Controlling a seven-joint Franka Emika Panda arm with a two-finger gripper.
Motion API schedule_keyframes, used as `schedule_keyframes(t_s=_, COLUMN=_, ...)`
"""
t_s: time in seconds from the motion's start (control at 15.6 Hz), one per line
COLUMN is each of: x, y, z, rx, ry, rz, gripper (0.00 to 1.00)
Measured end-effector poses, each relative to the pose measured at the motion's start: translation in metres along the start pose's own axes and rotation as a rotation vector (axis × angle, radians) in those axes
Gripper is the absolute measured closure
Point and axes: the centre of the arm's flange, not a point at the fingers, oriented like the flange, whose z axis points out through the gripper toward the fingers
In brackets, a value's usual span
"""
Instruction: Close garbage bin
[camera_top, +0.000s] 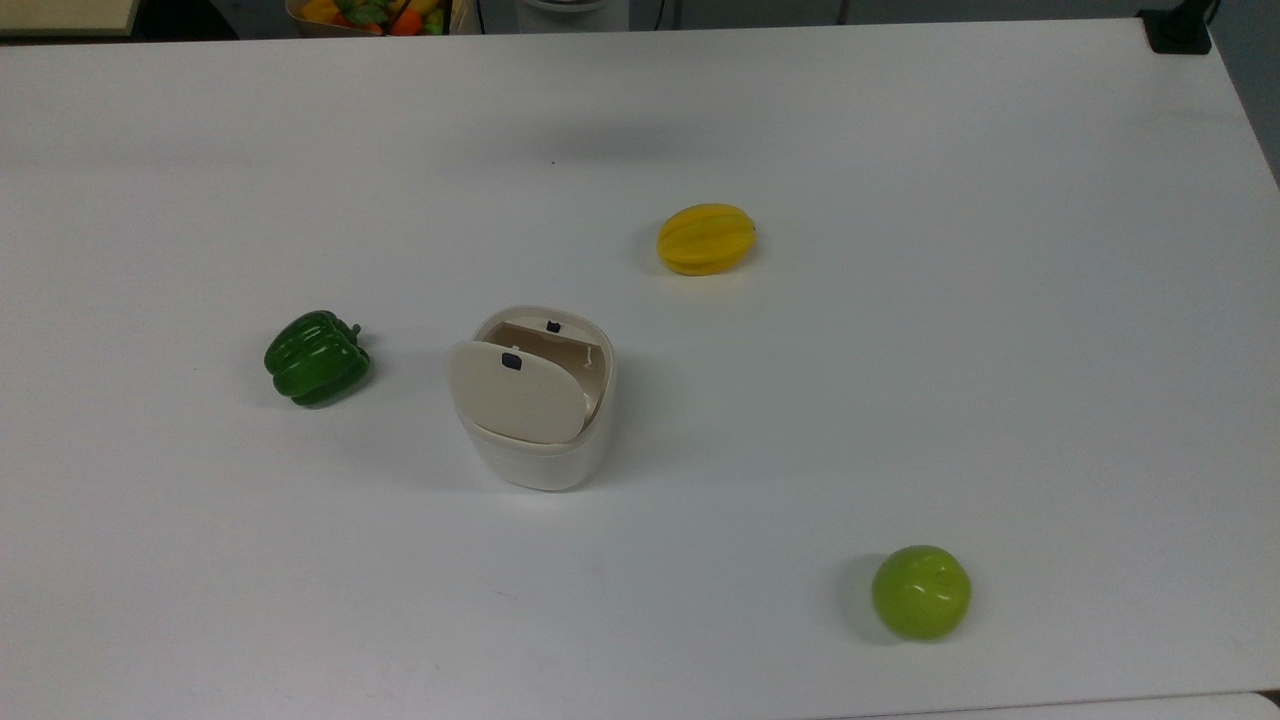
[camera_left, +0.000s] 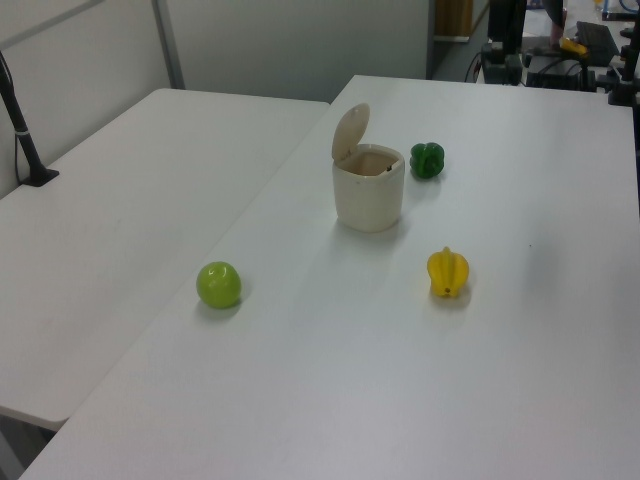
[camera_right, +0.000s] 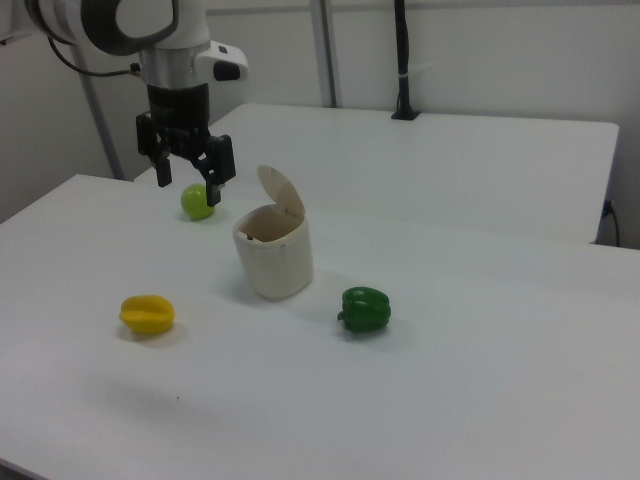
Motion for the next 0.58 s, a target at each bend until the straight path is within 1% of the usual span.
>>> schedule_keyframes(t_s=0.06, x=0.0, y=0.0001, z=0.0, rx=0.0, ry=0.0, rz=-0.001, gripper=0.12)
schedule_keyframes(t_s=0.13, x=0.0001, y=0.0001, z=0.0, rx=0.0, ry=0.0, rz=-0.001, gripper=0.19)
schedule_keyframes(t_s=0.19, x=0.0001, y=0.0001, z=0.0001, rx=0.0, ry=0.0, rz=-0.001, gripper=0.19)
schedule_keyframes(t_s=0.26, x=0.0001, y=0.0001, z=0.0001, rx=0.0, ry=0.0, rz=-0.001, gripper=0.22)
schedule_keyframes(t_s=0.32, x=0.0001, y=0.0001, z=0.0002, rx=0.0, ry=0.0, rz=-0.002, gripper=0.33)
schedule_keyframes(t_s=0.38, x=0.0004, y=0.0001, z=0.0002, rx=0.0, ry=0.001, rz=-0.002, gripper=0.38)
schedule_keyframes(t_s=0.45, x=0.0014, y=0.0002, z=-0.0003, rx=0.0, ry=0.009, rz=-0.002, gripper=0.38)
schedule_keyframes(t_s=0.58, x=0.004, y=0.0004, z=-0.0017, rx=-0.002, ry=0.029, rz=-0.002, gripper=0.54)
